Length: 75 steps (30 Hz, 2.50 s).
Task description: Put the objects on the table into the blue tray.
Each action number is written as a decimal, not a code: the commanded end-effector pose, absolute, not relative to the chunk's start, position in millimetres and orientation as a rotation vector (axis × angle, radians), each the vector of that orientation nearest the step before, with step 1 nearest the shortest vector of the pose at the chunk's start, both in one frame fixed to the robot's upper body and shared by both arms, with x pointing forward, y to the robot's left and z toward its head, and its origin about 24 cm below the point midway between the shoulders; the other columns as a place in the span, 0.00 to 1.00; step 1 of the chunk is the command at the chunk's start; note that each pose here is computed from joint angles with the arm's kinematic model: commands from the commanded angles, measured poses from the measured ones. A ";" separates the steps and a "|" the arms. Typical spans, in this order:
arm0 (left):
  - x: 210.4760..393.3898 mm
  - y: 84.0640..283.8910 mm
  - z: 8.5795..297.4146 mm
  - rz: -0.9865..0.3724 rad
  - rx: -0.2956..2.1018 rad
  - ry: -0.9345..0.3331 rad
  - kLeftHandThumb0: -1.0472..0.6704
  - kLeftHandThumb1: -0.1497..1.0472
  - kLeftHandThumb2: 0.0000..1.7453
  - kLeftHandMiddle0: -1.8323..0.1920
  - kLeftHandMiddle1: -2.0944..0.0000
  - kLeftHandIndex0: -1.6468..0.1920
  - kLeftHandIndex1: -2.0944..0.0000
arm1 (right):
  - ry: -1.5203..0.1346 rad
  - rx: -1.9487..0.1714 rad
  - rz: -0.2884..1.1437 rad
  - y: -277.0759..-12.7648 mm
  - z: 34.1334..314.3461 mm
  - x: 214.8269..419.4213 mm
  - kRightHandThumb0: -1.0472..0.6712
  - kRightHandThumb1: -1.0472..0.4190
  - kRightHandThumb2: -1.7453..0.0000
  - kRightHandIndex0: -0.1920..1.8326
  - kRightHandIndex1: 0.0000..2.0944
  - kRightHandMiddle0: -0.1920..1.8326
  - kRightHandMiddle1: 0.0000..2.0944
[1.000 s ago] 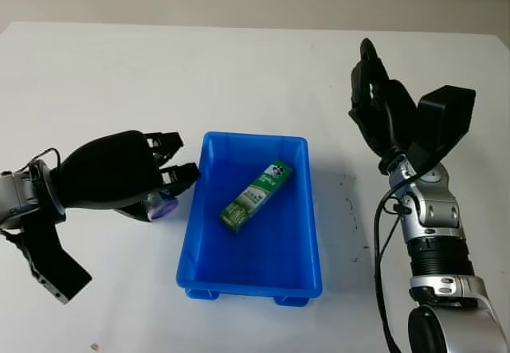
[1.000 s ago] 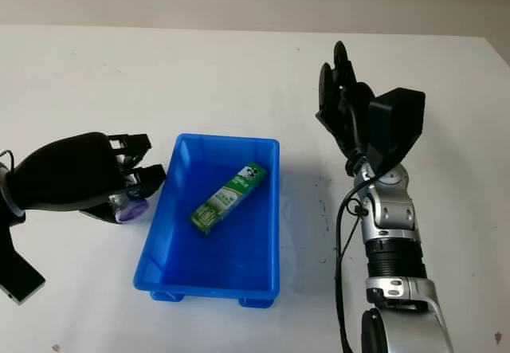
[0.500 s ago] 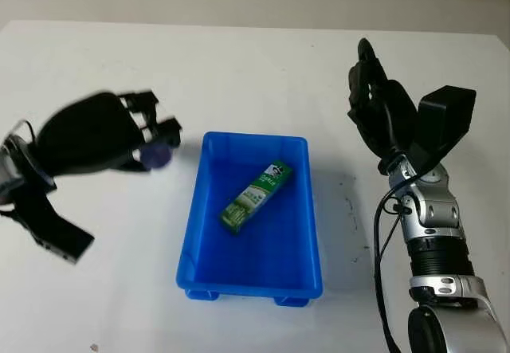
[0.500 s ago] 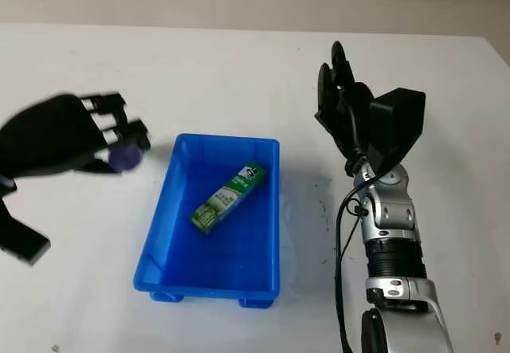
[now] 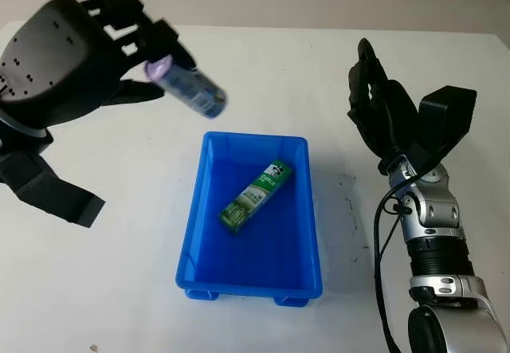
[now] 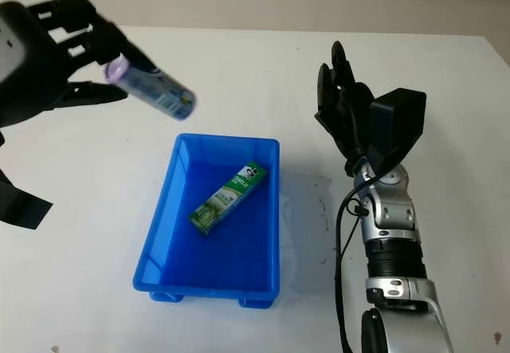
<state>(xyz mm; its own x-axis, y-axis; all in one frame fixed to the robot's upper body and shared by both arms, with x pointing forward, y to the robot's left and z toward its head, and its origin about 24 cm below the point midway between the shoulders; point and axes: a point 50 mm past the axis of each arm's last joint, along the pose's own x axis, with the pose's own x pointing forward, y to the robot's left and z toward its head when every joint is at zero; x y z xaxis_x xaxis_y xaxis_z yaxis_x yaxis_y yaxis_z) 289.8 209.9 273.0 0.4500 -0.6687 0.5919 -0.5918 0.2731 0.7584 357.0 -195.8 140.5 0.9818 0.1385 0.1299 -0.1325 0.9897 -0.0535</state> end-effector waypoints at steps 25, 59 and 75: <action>278.7 161.6 233.3 -0.479 1.312 -1.090 0.50 0.94 0.04 0.73 0.37 0.71 0.35 | -0.159 -0.056 0.135 -197.5 144.8 356.6 0.19 0.00 0.58 0.00 0.00 0.00 0.00; 299.4 196.5 233.5 -0.440 0.892 -0.634 0.08 1.00 0.33 1.00 1.00 1.00 1.00 | -0.168 -0.037 0.147 -192.4 143.8 355.8 0.19 0.00 0.59 0.00 0.00 0.00 0.00; 345.2 229.6 152.6 -0.006 0.064 -0.383 0.15 1.00 0.42 1.00 1.00 1.00 1.00 | -0.244 -0.043 0.152 -183.6 149.4 351.7 0.17 0.00 0.58 0.00 0.00 0.00 0.00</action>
<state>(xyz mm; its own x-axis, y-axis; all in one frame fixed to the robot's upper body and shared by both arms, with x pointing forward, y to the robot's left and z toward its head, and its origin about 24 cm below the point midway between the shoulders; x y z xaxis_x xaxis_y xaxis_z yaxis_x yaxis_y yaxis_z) 341.2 230.6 147.8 0.9339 -0.0270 0.3564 -0.0035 0.9964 0.0848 353.8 -185.0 145.9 0.9646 0.1575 0.2114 -0.1478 0.9871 -0.0613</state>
